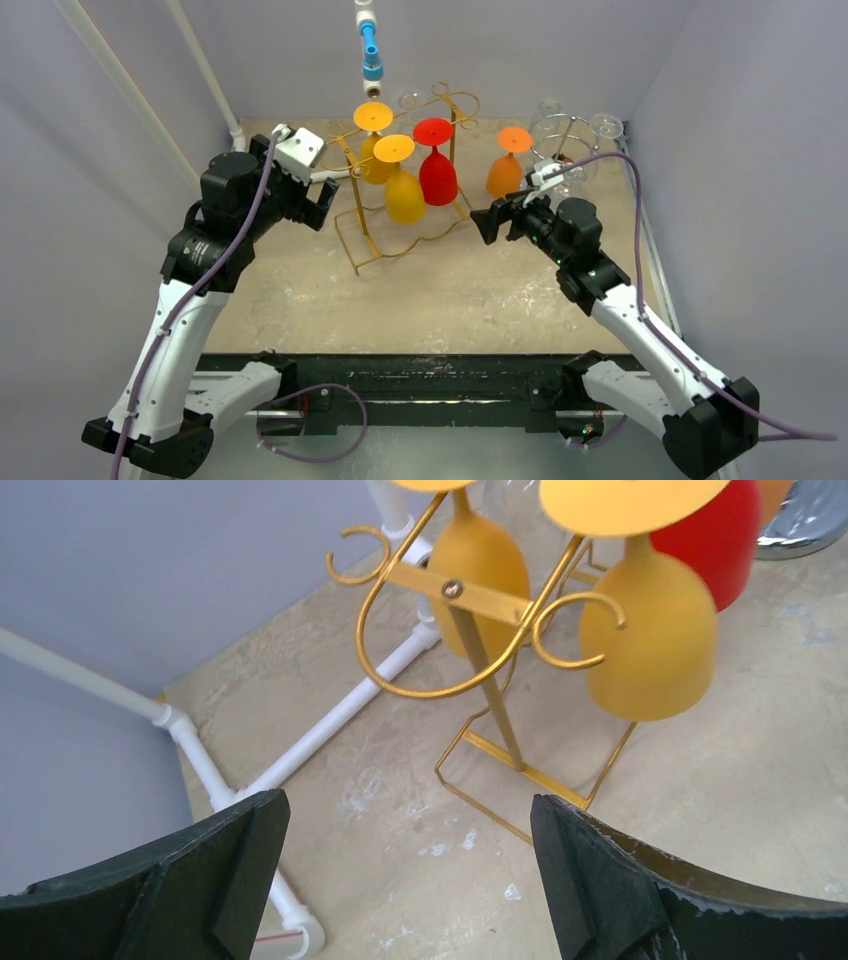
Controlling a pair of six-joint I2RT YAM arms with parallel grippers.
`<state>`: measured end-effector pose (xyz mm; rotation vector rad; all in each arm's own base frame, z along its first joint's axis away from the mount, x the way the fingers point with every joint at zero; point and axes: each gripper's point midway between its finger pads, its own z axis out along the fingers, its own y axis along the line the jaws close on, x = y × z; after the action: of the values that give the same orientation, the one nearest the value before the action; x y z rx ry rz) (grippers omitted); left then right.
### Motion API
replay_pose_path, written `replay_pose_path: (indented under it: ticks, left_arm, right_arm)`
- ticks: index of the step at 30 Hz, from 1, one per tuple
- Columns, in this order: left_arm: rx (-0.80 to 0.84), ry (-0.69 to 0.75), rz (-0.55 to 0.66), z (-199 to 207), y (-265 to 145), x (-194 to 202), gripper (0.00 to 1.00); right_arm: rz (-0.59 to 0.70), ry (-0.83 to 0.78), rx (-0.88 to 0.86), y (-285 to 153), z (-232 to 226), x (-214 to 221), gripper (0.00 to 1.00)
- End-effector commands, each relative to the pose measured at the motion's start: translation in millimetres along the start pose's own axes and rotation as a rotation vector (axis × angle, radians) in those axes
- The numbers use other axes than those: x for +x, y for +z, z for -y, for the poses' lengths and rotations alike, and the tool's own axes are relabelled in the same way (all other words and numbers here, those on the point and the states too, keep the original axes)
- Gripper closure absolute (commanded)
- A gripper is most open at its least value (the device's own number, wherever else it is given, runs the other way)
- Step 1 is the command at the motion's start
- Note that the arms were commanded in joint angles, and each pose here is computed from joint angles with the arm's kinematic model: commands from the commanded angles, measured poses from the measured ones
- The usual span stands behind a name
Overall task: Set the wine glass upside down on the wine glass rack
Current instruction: Turn the wine glass upside down at the wine rack, then move the wine rack to the center of the board.
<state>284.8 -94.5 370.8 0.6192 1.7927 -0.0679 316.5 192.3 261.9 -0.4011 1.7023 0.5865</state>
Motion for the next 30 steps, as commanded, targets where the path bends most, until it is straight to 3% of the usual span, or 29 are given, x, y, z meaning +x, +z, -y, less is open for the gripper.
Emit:
replay_pose_path:
  ticks: [1, 4, 9, 14, 17, 23, 30]
  left_arm:
    - [-0.177, -0.022, -0.025, -28.7, -0.9, 24.1, 0.0]
    - [-0.213, -0.029, -0.054, -35.7, 0.9, 49.6, 0.0]
    - [-0.242, -0.05, -0.111, -45.4, 9.0, 92.2, 0.0]
    - [-0.233, -0.124, -0.145, -59.0, 22.9, 131.4, 0.0]
    - [-0.235, -0.168, -0.174, -71.4, 31.3, 158.4, 0.0]
    - [-0.227, -0.217, -0.19, -71.0, 48.3, 196.1, 0.0]
    - [-0.221, -0.262, -0.178, -61.8, 59.3, 217.8, 0.0]
  right_arm:
    - [0.091, 0.038, 0.194, -31.6, 28.1, -14.1, 0.01]
    - [0.1, 0.079, 0.296, -47.9, 42.7, -10.8, 0.01]
    - [0.046, 0.153, 0.616, -77.4, 91.3, 15.7, 0.01]
    - [0.21, 0.222, 0.898, -118.8, 133.3, 15.6, 0.01]
    - [0.263, 0.213, 0.892, -115.4, 142.5, 24.2, 0.01]
    - [0.052, 0.246, 0.85, -84.6, 160.9, 66.3, 0.02]
    - [-0.009, 0.367, 0.855, -78.7, 169.5, 101.7, 0.22]
